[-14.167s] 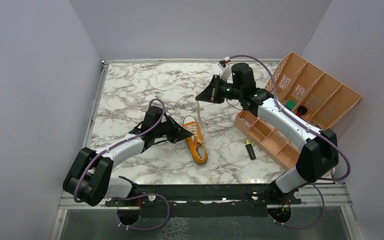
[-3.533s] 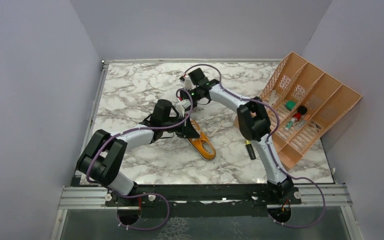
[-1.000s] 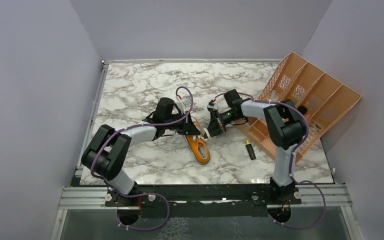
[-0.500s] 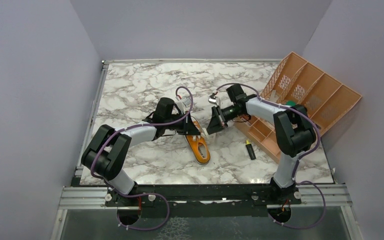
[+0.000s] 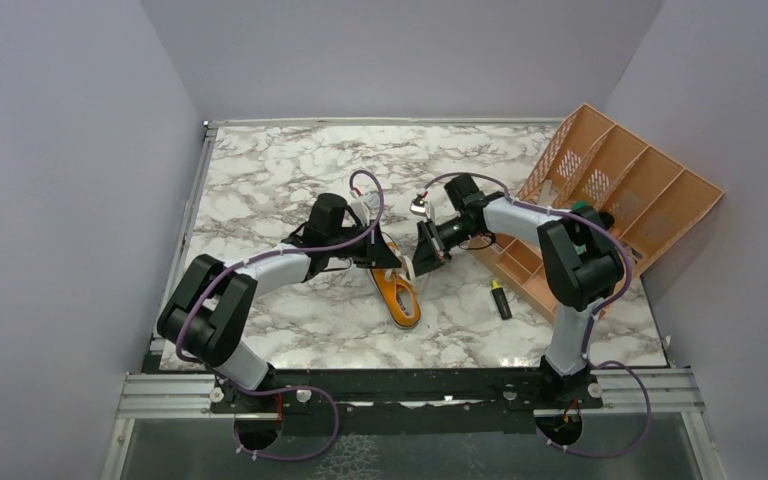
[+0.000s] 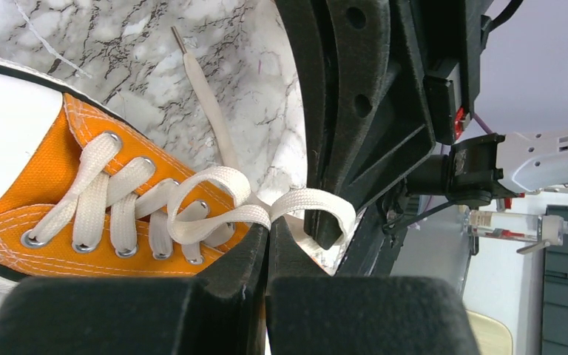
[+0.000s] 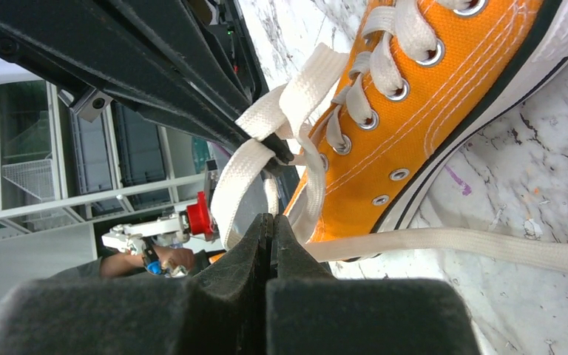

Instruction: Tie the shoes

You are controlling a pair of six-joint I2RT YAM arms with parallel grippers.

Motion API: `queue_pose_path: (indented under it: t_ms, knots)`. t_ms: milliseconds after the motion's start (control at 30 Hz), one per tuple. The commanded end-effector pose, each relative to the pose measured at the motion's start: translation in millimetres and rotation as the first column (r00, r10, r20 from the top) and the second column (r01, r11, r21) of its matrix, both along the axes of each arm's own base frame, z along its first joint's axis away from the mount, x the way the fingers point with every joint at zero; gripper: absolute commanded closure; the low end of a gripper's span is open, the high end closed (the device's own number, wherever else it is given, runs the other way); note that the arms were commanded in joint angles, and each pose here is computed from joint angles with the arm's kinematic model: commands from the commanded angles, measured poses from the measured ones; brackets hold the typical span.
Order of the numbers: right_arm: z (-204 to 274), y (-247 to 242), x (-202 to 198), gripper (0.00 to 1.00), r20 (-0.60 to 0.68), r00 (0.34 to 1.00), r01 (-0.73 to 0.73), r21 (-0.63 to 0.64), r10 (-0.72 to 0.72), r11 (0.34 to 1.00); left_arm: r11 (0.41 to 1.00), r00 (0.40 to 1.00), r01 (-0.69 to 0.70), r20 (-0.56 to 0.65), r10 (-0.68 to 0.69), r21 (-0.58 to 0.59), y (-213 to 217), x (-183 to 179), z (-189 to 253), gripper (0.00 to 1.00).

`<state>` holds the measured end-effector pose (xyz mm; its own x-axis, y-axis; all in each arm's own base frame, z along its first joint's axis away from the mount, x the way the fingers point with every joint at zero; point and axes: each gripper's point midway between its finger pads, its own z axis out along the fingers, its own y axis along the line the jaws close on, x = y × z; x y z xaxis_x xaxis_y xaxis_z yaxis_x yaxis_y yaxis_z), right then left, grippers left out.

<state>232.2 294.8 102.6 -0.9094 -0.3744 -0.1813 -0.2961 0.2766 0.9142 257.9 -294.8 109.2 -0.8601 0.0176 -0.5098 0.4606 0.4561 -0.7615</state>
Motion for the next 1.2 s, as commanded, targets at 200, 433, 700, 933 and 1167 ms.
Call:
queue_pose_path:
  t_ms: [200,433,700,933,1167]
  knots:
    - [-5,-1,-3,0.99,-0.007,1.000,-0.012,-0.017,0.012,1.000,0.998,0.999,0.031,0.026,-0.030,-0.046,-3,-8,18,1.00]
    - [-8,16,-2,0.99,-0.040,0.999,0.019,0.035,-0.017,0.999,0.996,0.998,0.061,0.022,-0.059,-0.065,-6,-12,22,1.00]
    - [-5,26,12,0.99,-0.001,0.987,0.158,0.064,-0.158,0.985,0.995,0.997,0.076,0.003,-0.076,-0.063,-6,-16,20,1.00]
    - [-4,31,15,0.99,0.014,0.979,0.201,0.080,-0.203,0.976,0.996,0.998,0.068,0.003,-0.068,-0.050,-2,-21,20,0.95]
    - [-3,34,18,0.99,-0.001,0.970,0.242,0.089,-0.242,0.966,0.995,0.997,0.082,0.005,-0.082,-0.063,-1,-25,25,0.84]
